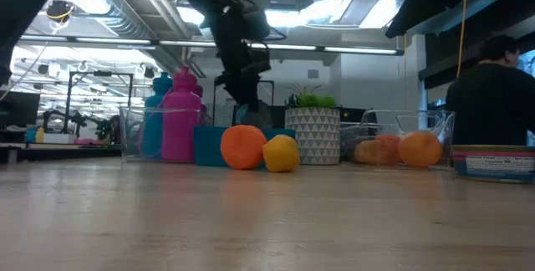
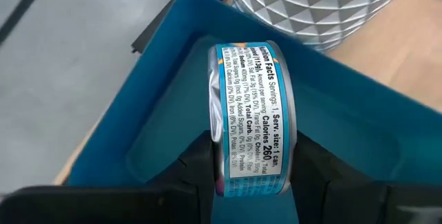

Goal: Pick & Place Food Item
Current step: Put the green tuna can into the blue bin

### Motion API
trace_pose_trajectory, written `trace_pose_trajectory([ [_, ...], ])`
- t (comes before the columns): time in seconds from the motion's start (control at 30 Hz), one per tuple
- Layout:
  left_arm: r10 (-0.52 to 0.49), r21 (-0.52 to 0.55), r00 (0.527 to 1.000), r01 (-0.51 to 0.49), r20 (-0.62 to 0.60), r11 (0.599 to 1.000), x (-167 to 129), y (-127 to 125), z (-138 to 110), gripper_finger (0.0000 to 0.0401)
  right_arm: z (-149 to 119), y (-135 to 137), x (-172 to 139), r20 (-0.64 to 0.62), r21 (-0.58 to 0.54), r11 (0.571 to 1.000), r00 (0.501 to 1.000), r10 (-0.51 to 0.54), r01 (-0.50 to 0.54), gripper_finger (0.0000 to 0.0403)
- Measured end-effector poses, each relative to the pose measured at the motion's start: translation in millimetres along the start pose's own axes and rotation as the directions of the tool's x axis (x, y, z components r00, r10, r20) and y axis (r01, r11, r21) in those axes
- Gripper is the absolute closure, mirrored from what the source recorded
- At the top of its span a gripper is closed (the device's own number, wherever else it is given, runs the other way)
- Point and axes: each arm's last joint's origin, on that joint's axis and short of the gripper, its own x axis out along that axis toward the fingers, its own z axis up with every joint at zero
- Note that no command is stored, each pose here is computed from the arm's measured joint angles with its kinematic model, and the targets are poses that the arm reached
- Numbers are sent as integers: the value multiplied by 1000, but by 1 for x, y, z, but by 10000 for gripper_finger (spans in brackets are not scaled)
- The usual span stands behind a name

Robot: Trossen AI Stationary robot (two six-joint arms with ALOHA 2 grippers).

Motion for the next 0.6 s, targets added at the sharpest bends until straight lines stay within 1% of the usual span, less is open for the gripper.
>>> trace_pose_trajectory([
  [0.13, 48, 55, 997, -45, -63, 997, 11, -5, 6, 285, 0, 0, 0, -1, 1, 1000, 1000, 1, -1, 117],
  [0.27, 46, 84, 994, -38, -98, 996, 22, -7, 7, 285, 0, 0, 0, -3, 1, 1000, 1000, 3, -3, 117],
  [0.33, 38, 90, 994, -28, -105, 996, 25, -8, 7, 285, 0, 0, 0, -3, 1, 1000, 1000, 3, -3, 117],
  [0.47, -16, 100, 992, 28, -122, 995, 31, -9, 5, 285, 0, 0, 0, -4, -2, 1000, 1000, 3, -3, 117],
  [0.6, -31, 131, 992, 47, -125, 990, 30, -10, 5, 285, 0, 0, 0, -5, -6, 1000, 1000, 2, -2, 117],
])
